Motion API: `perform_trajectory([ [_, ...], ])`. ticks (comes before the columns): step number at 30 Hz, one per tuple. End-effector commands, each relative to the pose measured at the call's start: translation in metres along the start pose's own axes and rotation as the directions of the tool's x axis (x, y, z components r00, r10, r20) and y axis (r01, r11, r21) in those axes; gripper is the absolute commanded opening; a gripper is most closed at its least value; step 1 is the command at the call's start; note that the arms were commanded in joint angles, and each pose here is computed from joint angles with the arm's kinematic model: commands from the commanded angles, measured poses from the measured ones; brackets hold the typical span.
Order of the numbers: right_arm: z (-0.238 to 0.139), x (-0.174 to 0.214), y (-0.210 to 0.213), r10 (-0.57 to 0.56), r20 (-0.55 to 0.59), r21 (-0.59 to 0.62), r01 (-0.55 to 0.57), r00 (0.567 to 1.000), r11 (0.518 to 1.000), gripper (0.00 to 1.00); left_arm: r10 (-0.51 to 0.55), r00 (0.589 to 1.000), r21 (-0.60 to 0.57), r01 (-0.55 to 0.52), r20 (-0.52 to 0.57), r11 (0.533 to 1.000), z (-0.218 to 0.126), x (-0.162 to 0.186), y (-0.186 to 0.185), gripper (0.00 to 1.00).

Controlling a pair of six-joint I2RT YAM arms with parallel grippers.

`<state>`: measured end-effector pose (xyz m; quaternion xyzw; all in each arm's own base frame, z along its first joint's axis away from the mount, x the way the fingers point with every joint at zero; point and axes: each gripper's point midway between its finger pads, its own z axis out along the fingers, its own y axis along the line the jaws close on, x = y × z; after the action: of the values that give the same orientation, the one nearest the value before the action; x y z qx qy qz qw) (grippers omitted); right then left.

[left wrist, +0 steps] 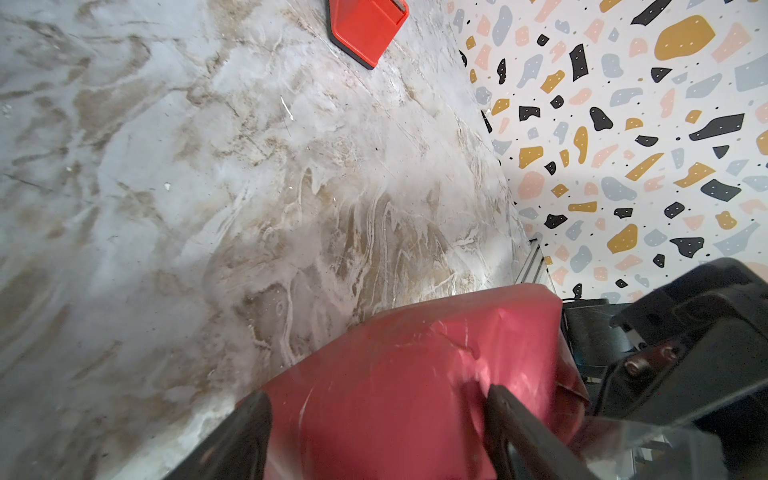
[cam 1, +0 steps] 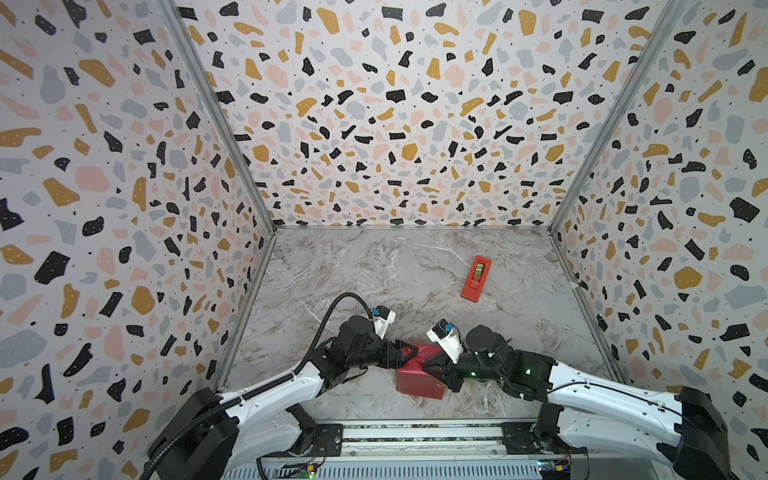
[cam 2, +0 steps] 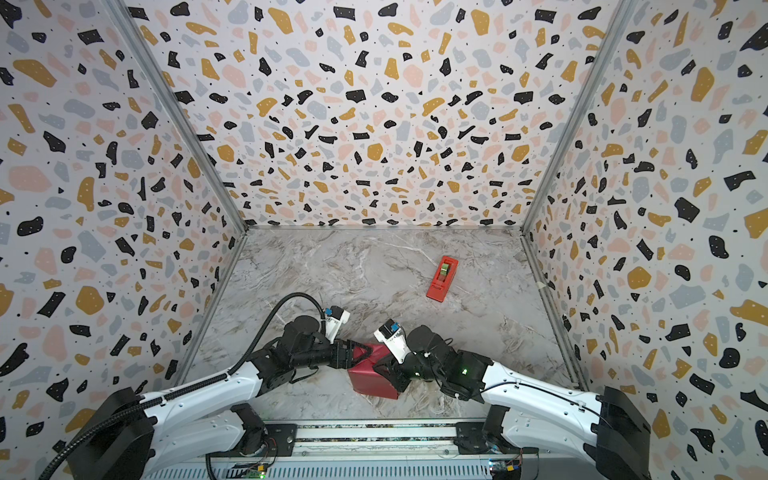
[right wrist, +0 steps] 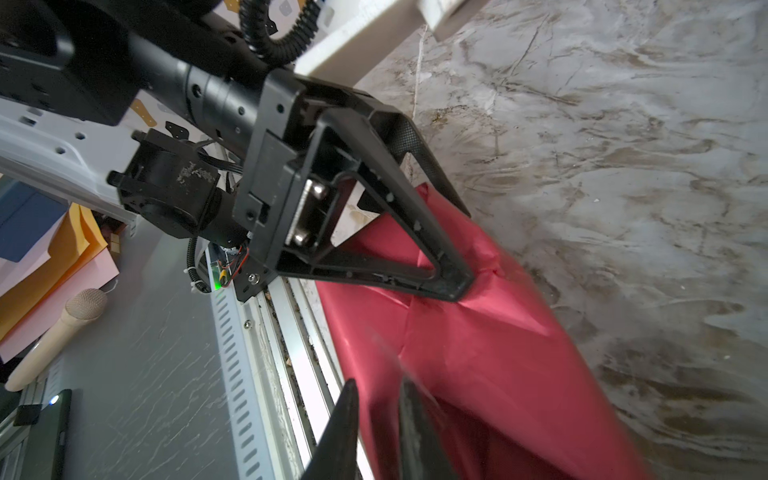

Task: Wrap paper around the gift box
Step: 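Smooth the tape along the seam with the right gripper, pressing it flat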

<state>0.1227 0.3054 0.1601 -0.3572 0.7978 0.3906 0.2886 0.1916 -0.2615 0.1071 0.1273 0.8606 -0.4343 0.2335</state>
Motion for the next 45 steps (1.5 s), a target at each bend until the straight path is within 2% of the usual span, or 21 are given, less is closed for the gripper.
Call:
perform_trajectory([
  [1,-0.003,-0.022,0.002,-0.006,0.052,0.024,0.005,0.999,1.0,0.18,-0.122,0.966,-0.261,0.06,-0.227,0.964,-0.009,0.077,0.067,0.8],
  [14,-0.004,-0.032,-0.005,0.023,0.073,0.019,-0.024,0.997,1.0,0.16,-0.119,0.967,-0.258,0.059,-0.227,0.964,-0.009,0.076,0.066,0.8],
  [35,0.015,-0.013,-0.028,0.076,-0.03,0.114,-0.072,0.997,0.991,0.12,-0.116,0.969,-0.257,0.058,-0.22,0.965,-0.01,0.074,0.065,0.8],
  [45,0.015,0.003,-0.033,0.101,-0.057,0.123,-0.094,0.993,0.988,0.1,-0.045,0.992,-0.231,0.017,-0.118,0.973,-0.015,0.032,0.041,0.82],
])
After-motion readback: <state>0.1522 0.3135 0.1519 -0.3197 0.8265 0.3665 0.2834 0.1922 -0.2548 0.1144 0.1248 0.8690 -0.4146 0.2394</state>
